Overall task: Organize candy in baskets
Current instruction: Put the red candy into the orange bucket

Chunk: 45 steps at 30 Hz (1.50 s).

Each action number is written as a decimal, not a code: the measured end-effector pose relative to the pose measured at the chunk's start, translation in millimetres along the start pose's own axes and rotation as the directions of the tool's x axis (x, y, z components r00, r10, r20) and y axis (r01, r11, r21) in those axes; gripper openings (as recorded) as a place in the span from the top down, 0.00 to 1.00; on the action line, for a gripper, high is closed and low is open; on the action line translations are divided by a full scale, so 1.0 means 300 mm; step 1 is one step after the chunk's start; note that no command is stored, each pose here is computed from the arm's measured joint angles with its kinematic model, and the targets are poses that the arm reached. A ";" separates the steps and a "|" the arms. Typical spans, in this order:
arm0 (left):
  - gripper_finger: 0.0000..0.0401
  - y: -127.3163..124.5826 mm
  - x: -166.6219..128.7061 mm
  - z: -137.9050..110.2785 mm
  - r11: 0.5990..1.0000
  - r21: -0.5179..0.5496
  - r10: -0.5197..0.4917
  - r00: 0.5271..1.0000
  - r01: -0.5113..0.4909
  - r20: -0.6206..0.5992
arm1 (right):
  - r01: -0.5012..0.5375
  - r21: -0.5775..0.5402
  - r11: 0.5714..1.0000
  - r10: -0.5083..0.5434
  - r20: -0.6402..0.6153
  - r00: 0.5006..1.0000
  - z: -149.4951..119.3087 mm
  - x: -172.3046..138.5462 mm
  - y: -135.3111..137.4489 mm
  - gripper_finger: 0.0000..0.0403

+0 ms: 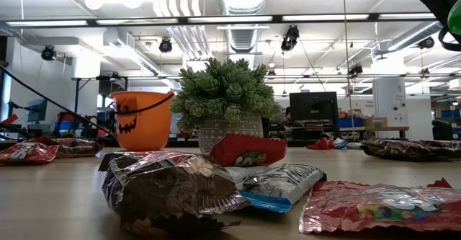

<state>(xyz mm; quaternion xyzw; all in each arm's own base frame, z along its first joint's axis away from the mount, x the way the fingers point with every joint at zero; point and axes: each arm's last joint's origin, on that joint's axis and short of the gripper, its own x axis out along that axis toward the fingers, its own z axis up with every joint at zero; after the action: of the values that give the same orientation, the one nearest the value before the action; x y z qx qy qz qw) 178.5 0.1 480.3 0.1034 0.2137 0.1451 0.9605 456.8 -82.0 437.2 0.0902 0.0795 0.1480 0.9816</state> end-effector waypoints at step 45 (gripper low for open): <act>0.98 0.347 0.135 -0.224 0.944 0.110 0.312 0.734 -0.311 -0.603 | 0.547 0.121 0.828 -0.375 -0.606 0.702 -0.114 -0.217 0.034 0.54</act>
<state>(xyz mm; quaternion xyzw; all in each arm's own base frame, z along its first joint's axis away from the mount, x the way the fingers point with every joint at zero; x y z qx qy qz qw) 159.7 119.9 432.4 0.0860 0.4929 0.3292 0.8008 386.2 -86.9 414.5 0.1636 0.4033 -0.0993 0.8948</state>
